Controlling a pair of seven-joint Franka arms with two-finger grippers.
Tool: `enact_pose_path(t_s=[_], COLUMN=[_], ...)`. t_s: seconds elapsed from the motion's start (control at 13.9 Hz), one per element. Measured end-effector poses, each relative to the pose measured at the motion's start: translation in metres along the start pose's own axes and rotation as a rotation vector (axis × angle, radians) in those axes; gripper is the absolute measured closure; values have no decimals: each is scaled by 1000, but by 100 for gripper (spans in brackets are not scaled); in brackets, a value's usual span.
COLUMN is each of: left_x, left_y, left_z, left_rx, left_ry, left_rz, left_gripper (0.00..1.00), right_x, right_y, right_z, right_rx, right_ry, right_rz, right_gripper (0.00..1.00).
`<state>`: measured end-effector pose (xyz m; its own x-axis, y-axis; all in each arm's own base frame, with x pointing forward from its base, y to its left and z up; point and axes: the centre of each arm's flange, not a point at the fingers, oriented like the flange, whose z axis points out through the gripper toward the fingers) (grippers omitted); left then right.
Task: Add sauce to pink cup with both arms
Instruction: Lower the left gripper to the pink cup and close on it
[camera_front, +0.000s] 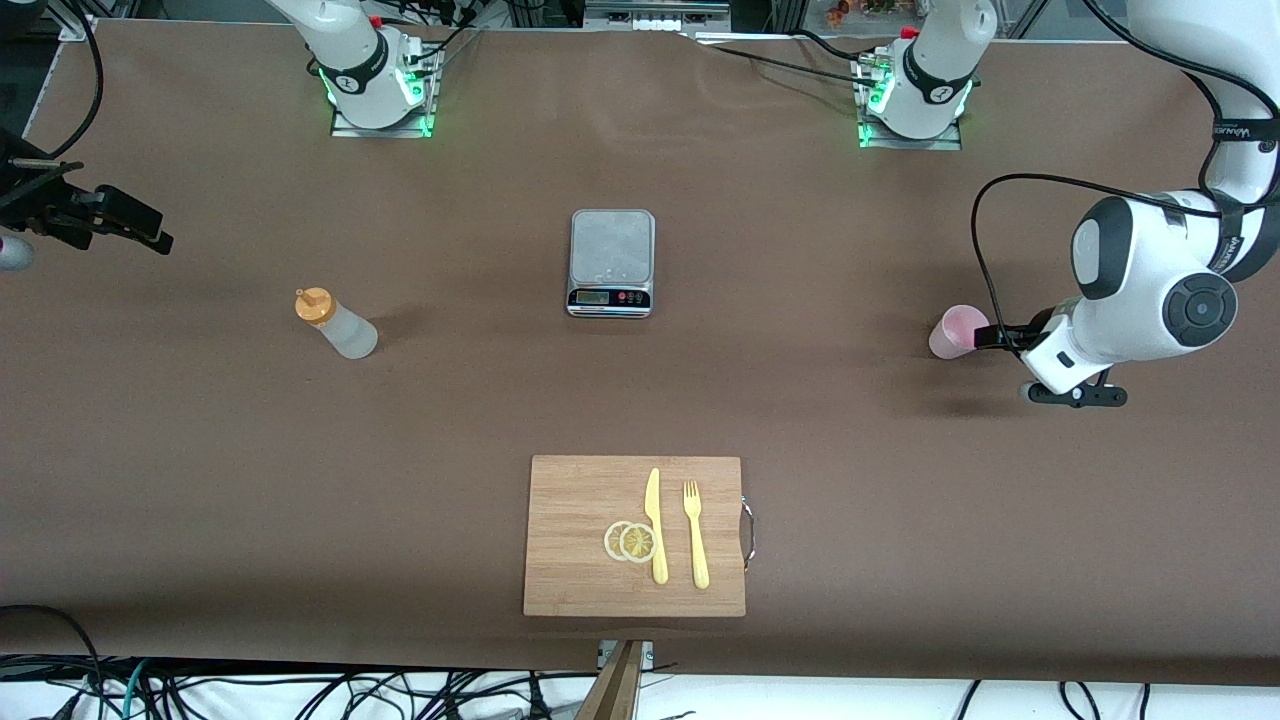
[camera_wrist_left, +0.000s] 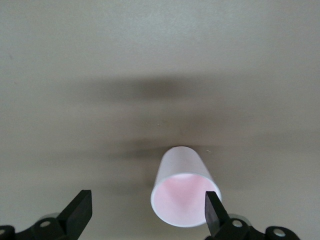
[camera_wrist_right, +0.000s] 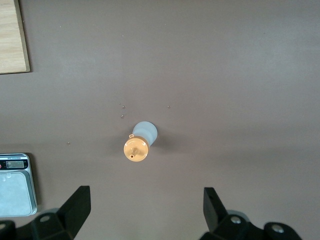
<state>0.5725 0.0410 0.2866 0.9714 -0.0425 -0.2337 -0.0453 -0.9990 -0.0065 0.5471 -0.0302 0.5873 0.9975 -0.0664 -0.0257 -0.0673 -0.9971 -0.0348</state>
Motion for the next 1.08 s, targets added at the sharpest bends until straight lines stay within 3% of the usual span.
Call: enact_pose_path(t_s=[0.65,1.08], left_x=[-28,-28], left_y=[-4,-1], left_z=[44,47], left_rx=[6,10], left_ry=[65,92], left_rz=[32,40], left_gripper=[2,14], right_x=[0,0], right_y=[0,0], right_z=[0,0], right_rx=[0,0], right_ry=[0,0], right_rz=[0,0], right_gripper=[0,0])
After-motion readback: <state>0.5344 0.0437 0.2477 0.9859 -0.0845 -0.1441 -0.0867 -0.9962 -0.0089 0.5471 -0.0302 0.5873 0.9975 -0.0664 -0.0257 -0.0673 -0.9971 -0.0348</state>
